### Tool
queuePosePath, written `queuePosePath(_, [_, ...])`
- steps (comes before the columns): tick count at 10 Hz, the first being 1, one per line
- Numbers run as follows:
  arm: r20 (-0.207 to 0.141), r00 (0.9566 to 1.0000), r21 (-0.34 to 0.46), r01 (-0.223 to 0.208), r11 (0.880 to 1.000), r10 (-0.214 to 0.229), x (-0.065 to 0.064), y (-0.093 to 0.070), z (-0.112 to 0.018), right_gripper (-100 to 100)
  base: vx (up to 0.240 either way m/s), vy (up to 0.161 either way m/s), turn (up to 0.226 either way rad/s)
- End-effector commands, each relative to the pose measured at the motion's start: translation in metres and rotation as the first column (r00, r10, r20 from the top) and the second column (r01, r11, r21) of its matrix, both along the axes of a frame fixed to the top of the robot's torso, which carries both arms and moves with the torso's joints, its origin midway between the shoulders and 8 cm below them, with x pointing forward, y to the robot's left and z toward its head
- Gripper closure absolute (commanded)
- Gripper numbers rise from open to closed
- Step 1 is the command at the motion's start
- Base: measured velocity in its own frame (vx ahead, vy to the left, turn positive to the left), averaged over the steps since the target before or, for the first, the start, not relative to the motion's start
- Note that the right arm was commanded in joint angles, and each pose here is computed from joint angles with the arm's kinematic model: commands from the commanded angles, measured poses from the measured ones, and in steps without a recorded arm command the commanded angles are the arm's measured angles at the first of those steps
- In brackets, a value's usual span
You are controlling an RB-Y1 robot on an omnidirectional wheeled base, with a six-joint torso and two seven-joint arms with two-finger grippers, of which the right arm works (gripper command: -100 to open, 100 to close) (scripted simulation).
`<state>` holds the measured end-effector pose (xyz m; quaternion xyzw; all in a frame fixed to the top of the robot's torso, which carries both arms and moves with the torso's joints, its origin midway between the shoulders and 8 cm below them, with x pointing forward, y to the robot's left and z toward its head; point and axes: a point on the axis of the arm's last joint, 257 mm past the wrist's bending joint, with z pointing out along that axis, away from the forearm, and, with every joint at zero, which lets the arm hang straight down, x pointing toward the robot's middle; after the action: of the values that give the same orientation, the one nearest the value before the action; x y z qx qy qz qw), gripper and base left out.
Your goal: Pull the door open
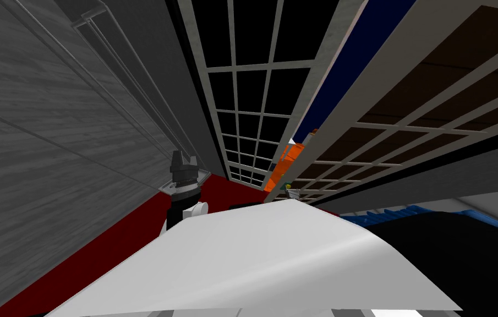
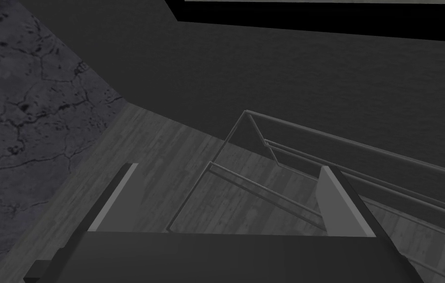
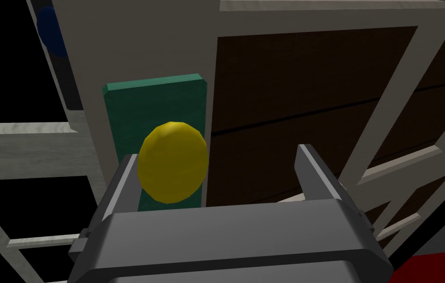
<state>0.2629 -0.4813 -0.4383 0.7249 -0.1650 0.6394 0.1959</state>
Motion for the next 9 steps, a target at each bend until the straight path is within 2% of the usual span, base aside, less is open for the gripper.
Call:
queuePosePath(1, [-0.059,0.9973,-0.021,0.043,0.999,-0.044,-0.028,-0.023,-0.011,100,0.014,0.003,-0.017])
queuePosePath(3, [-0.02,0.9993,-0.016,0.032,0.999,-0.032,-0.016,-0.018,0.0,100,-0.001,-0.006,-0.022])
queuePosePath(5, [-0.035,0.9987,-0.017,0.036,0.999,-0.037,-0.02,-0.02,-0.004,100,-0.013,0.006,0.0])
queuePosePath(6, [0.026,0.9988,-0.004,-0.043,0.999,0.043,0.007,0.009,0.008,100,-0.117,-0.016,0.216])
queuePosePath(8, [0.044,0.995,-0.006,-0.089,0.996,0.09,0.01,0.017,0.014,100,-0.227,-0.056,0.23])
queuePosePath(9, [0.054,0.9916,-0.007,-0.117,0.993,0.118,0.012,0.022,0.017,100,-0.201,-0.085,0.208])
